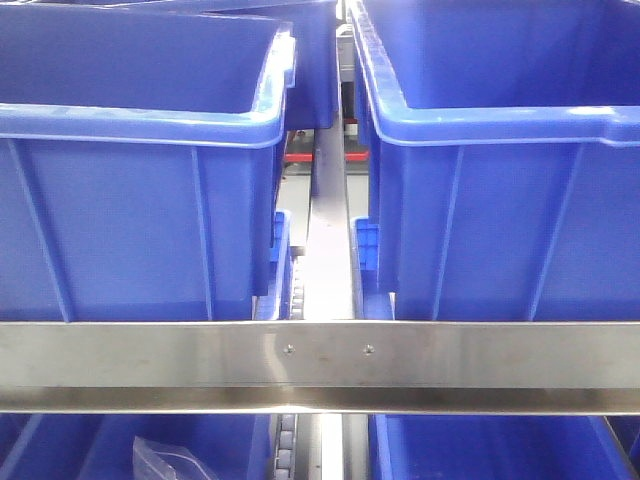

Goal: Place yellow foam block on left shelf second layer

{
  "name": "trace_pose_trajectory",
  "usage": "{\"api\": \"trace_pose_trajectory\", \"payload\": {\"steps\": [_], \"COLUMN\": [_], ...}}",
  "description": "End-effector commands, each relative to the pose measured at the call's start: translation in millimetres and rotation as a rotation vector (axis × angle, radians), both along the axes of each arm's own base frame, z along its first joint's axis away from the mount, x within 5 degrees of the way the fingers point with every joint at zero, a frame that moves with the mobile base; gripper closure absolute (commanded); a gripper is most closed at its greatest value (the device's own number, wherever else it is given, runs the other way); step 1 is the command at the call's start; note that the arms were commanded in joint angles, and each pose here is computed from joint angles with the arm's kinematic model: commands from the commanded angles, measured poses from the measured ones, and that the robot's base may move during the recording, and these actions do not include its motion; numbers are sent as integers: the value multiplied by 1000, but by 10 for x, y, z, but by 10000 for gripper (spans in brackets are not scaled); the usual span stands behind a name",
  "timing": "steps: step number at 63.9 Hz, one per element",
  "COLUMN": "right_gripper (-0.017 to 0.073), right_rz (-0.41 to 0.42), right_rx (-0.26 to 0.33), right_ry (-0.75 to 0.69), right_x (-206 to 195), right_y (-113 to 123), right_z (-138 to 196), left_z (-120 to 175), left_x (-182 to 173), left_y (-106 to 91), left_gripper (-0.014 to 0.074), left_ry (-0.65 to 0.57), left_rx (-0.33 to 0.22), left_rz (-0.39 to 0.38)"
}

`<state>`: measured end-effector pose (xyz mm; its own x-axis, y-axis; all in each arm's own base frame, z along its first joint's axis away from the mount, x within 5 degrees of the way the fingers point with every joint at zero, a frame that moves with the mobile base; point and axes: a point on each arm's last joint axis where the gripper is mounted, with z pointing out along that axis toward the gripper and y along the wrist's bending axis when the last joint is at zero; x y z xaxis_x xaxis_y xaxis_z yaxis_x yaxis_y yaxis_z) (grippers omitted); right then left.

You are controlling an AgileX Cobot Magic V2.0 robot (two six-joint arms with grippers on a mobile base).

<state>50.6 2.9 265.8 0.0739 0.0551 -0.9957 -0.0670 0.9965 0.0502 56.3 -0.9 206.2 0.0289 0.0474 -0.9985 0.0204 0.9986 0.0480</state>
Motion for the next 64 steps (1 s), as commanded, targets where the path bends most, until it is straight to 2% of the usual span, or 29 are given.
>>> {"api": "trace_pose_trajectory", "payload": {"steps": [1, 3, 10, 22, 30, 64], "right_gripper": [531, 531, 531, 531, 531, 531], "right_rz": [6, 7, -1, 0, 0, 0], "right_rx": [29, 31, -17, -17, -11, -9], "right_ry": [-99, -117, -170, -145, -183, -155], "right_x": [-8, -9, -17, 2, 9, 14], "right_y": [4, 5, 4, 5, 6, 6], "right_z": [112, 104, 42, -228, -416, -428], "left_z": [5, 5, 5, 5, 5, 5], "left_x": [-9, -9, -9, -9, -9, -9], "left_y": [-11, -11, -11, -11, -11, -11], "left_gripper": [457, 457, 457, 457, 457, 457], "left_ry": [-76, -76, -76, -76, -76, -76], "left_rx": [-12, -12, -12, -12, -12, -12], "left_rz": [-14, -14, -14, -14, -14, -14]}}
